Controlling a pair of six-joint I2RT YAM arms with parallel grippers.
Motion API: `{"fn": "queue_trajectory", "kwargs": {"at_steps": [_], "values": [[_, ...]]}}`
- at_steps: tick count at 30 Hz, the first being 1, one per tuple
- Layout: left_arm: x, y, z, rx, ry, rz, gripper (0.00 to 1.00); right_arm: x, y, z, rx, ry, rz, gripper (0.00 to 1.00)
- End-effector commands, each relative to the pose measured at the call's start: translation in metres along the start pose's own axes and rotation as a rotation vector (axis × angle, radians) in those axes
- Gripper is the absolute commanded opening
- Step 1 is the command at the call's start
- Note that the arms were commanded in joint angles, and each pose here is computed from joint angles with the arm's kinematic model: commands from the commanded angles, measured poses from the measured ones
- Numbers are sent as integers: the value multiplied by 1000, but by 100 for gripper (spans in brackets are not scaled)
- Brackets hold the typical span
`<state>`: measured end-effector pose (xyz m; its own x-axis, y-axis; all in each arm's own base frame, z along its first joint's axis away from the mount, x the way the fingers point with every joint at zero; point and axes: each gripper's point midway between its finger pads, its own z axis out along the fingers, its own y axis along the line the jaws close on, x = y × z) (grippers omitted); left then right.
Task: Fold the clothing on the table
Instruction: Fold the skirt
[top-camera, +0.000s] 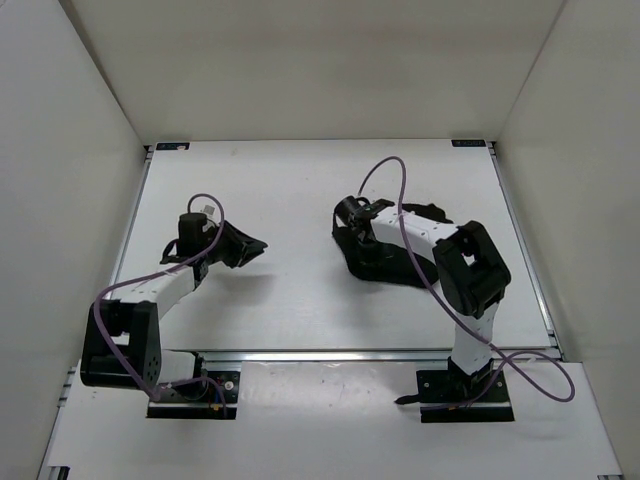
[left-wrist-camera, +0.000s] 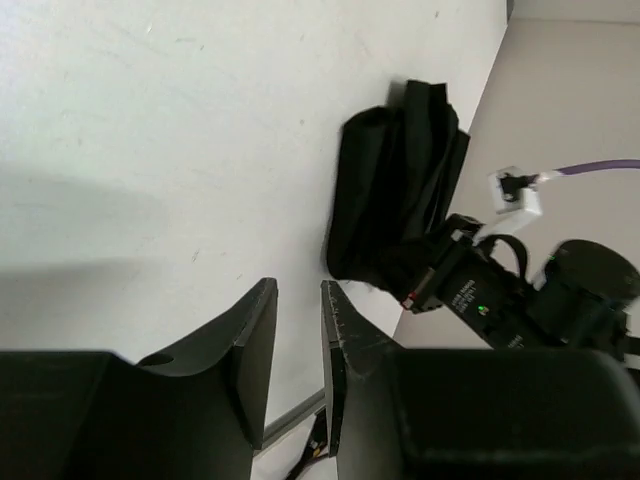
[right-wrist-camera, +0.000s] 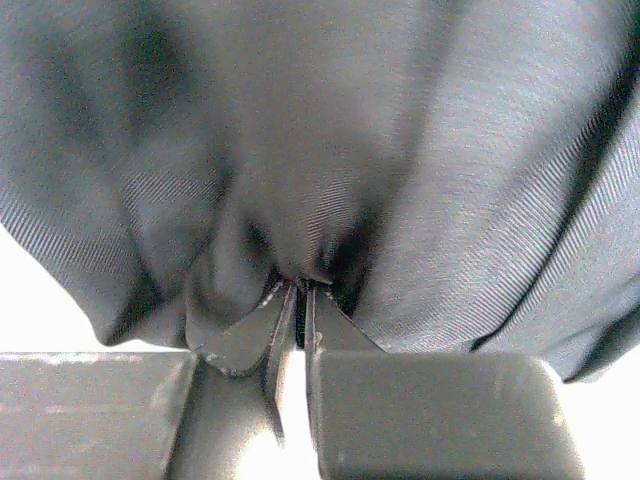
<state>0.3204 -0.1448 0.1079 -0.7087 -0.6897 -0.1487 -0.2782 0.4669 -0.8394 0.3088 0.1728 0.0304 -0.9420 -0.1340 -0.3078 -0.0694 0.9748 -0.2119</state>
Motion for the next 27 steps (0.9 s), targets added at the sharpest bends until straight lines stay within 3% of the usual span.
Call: {"fn": "queue_trajectory", "kwargs": {"at_steps": [1,4,12,21,27], "values": [[11,-2,0,26,34,-5,34,-28,15,-45,-23,-140,-53,0],[7,1,-1,14,24,-7,33,-37,40,-66,-75,-193,-120,0],[28,1,34,-9,96,56,37,-19,70,-52,-121,-136,-221,0],[57,-21,102,-34,210,110,51,-10,70,-52,-155,-127,-205,0],[84,-16,125,-66,281,114,47,-15,69,-53,-178,-126,-187,0]]}}
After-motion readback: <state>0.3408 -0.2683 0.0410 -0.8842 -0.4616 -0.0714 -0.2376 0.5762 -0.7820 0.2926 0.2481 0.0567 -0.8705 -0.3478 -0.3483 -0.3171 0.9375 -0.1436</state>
